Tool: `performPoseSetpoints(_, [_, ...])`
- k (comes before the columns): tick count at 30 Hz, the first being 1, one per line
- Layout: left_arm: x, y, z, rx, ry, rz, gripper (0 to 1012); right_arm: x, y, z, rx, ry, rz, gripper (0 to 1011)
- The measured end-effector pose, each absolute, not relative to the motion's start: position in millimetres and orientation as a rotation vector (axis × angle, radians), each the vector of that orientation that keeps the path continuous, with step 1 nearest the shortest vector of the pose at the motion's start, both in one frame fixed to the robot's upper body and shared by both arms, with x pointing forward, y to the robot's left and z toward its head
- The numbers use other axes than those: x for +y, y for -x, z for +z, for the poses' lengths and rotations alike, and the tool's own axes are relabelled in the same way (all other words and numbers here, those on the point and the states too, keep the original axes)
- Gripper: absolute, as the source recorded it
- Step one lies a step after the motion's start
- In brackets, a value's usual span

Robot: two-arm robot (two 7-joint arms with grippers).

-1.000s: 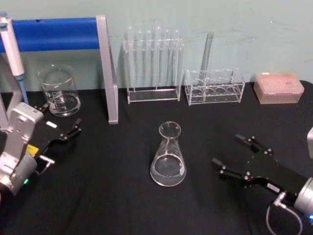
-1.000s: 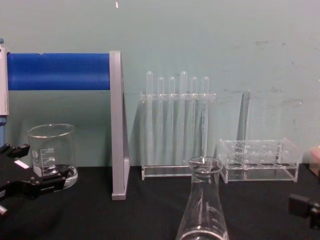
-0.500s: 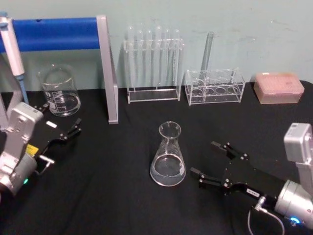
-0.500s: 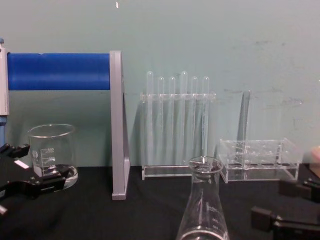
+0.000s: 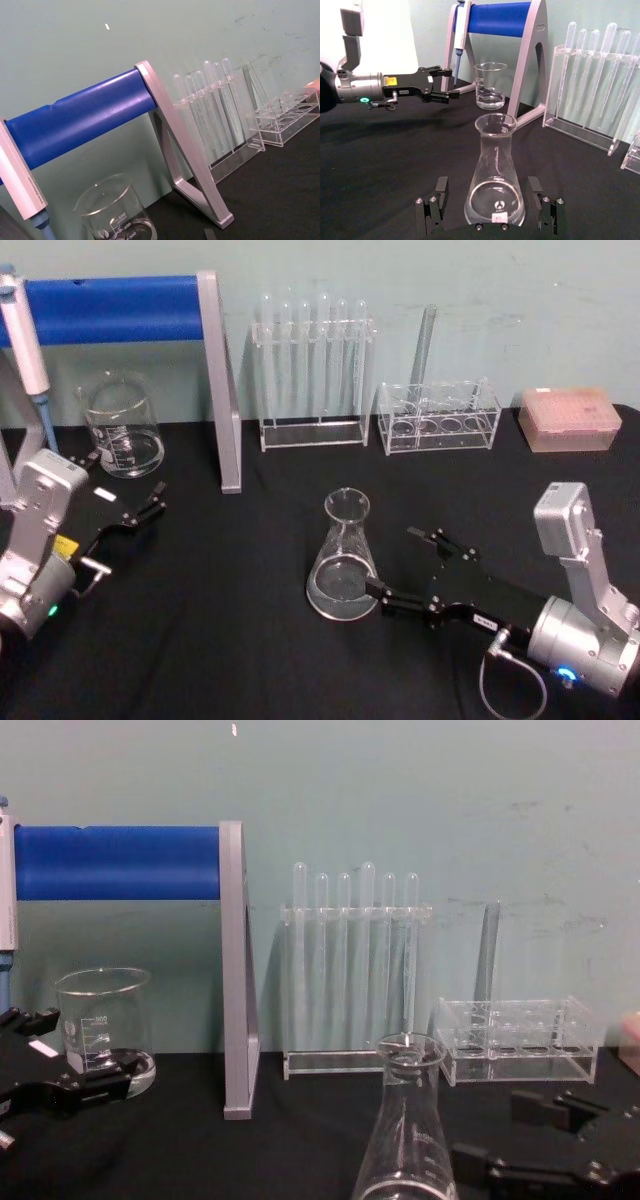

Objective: Grasp the erlenmeyer flask with one hand, shake it three times, then place it back.

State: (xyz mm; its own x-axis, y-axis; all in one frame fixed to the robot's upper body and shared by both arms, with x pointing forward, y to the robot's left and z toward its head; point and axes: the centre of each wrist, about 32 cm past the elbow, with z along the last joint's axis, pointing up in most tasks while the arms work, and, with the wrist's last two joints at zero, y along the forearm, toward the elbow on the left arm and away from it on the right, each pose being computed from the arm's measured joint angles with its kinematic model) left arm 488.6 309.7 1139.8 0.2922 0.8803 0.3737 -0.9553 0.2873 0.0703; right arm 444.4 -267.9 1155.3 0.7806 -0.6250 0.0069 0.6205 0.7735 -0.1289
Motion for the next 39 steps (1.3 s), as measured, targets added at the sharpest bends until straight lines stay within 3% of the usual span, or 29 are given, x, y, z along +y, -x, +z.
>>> performPoseSetpoints(24, [309.7, -488.6, 1139.8, -0.285, -0.304, 1.248, 1001, -236.7, -499.8, 1151.4, 0.017, 0.117, -0.639, 1003])
performPoseSetpoints(39, [309.7, -488.6, 1139.8, -0.285, -0.305, 1.248, 1001, -227.9, -510.2, 1150.5, 0.027, 0.113, -0.628, 1003])
